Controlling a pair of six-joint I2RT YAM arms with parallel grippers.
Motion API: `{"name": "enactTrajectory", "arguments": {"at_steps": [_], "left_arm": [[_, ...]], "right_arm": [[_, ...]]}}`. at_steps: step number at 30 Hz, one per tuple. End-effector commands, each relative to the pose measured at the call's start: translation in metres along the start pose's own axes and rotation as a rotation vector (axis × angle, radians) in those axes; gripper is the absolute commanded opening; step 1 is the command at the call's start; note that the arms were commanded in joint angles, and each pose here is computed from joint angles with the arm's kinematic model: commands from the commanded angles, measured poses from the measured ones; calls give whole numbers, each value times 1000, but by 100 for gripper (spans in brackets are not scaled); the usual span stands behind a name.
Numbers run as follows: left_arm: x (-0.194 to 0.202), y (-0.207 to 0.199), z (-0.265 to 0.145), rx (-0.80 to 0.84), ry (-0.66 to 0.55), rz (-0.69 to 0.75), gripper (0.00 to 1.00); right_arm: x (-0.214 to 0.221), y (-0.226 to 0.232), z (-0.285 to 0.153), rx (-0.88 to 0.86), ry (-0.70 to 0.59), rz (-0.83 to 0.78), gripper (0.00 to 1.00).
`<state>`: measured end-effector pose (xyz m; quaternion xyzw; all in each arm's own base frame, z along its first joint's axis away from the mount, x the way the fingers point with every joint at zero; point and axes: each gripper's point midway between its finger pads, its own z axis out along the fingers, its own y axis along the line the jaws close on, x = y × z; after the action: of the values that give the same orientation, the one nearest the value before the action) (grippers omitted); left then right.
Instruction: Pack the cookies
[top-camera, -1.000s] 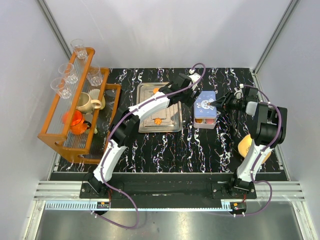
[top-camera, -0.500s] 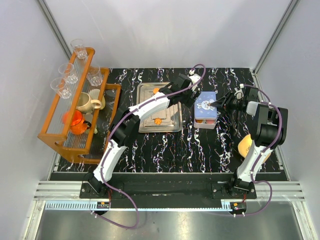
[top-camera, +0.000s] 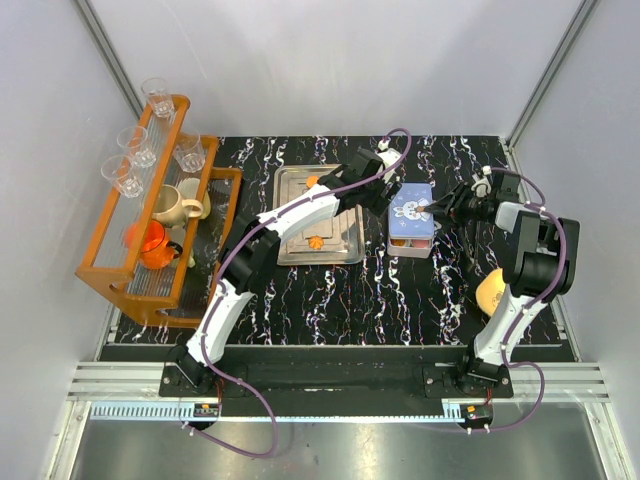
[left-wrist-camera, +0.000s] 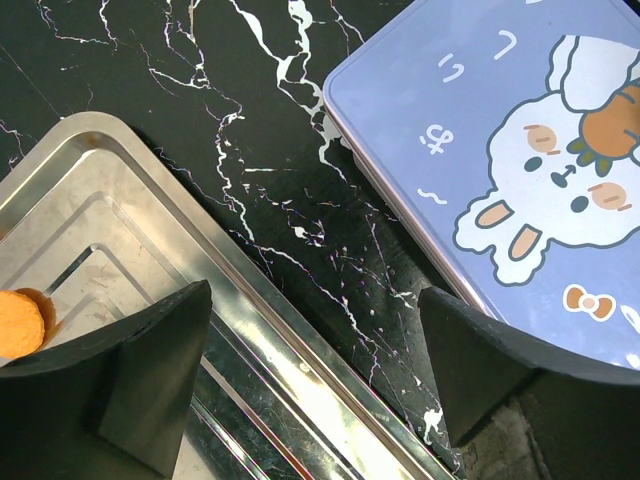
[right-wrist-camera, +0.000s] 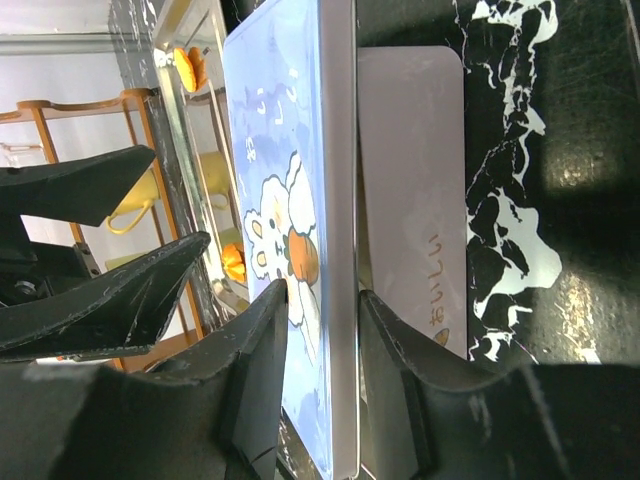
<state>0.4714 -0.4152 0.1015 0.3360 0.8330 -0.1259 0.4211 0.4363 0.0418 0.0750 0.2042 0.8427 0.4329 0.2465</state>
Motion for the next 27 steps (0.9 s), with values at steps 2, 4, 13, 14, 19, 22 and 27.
{"name": "enactTrajectory", "arguments": {"at_steps": [2, 4, 13, 14, 19, 22, 27], "left_arm": [[-28, 0, -14, -2, -77, 0, 88], [-28, 0, -14, -1, -77, -2, 88], [-28, 0, -15, 1, -79, -3, 88], [-26, -1, -14, 3, -74, -5, 88], [-25, -4, -13, 12, -72, -10, 88], [-25, -8, -13, 21, -71, -14, 88], [-27, -11, -14, 34, -71, -27, 88]], "right_arm": [[-12, 11, -13, 14, -45, -71, 43], [-11, 10, -13, 19, -42, -70, 43], [-10, 5, -15, 53, -40, -84, 43], [-10, 5, -15, 55, -42, -87, 43], [-12, 3, -14, 62, -44, -91, 43], [-14, 3, -15, 64, -47, -91, 43], [-17, 2, -17, 70, -56, -96, 43]]}}
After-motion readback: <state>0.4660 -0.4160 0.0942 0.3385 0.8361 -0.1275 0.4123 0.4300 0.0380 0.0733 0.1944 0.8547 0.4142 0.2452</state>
